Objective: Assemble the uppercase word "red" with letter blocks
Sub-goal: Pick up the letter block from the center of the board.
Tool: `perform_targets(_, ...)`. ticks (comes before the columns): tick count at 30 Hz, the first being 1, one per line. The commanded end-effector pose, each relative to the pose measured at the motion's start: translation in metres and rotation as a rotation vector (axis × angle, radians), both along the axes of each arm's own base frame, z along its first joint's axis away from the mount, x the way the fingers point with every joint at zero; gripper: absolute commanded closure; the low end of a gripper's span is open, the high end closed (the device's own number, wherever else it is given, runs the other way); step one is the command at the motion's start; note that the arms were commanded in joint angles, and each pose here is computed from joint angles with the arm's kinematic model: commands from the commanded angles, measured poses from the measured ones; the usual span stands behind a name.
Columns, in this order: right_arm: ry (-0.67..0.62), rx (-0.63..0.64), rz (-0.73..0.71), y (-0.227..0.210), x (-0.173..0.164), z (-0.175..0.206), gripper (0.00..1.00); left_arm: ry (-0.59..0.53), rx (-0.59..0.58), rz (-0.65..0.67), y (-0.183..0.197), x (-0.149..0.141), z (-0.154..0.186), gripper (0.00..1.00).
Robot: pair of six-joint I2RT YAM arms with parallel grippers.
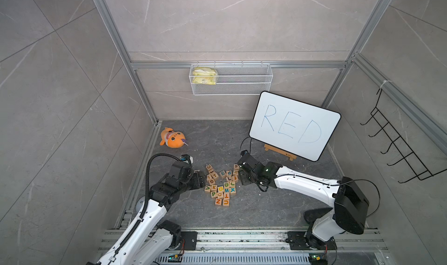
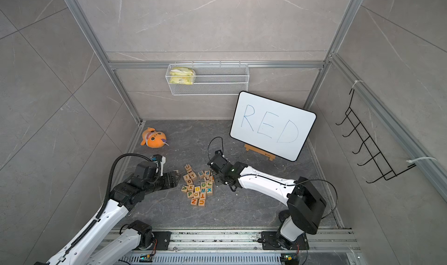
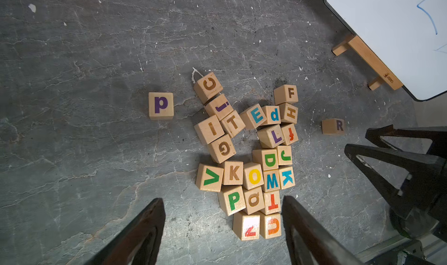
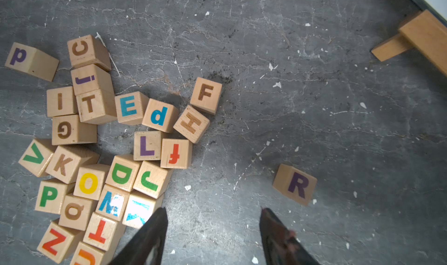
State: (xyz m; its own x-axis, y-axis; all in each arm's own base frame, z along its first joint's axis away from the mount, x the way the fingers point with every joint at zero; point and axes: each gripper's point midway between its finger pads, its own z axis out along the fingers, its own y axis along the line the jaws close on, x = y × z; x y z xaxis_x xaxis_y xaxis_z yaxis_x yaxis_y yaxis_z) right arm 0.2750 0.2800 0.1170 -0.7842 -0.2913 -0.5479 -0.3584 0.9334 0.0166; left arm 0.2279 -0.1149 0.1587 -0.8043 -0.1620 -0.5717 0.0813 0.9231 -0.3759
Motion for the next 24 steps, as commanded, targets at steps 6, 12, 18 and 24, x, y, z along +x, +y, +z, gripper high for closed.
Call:
perform_targets(6,-0.003,-0.001,0.004,0.004,0.000,0.000,0.40,0.004,0.005,0.022,0.003,0.005,0.009,0.21)
perform_targets(12,0.001,0.012,0.018,0.012,0.001,0.000,0.45,0.010,0.004,0.027,0.003,0.005,0.008,0.21)
perform_targets(18,0.000,-0.015,0.081,0.043,0.007,-0.002,0.47,0.005,0.018,0.050,0.009,0.006,0.010,0.21)
perform_targets(24,0.002,0.024,0.184,0.094,0.022,-0.014,0.53,0.015,-0.002,0.043,0.007,0.006,0.011,0.21)
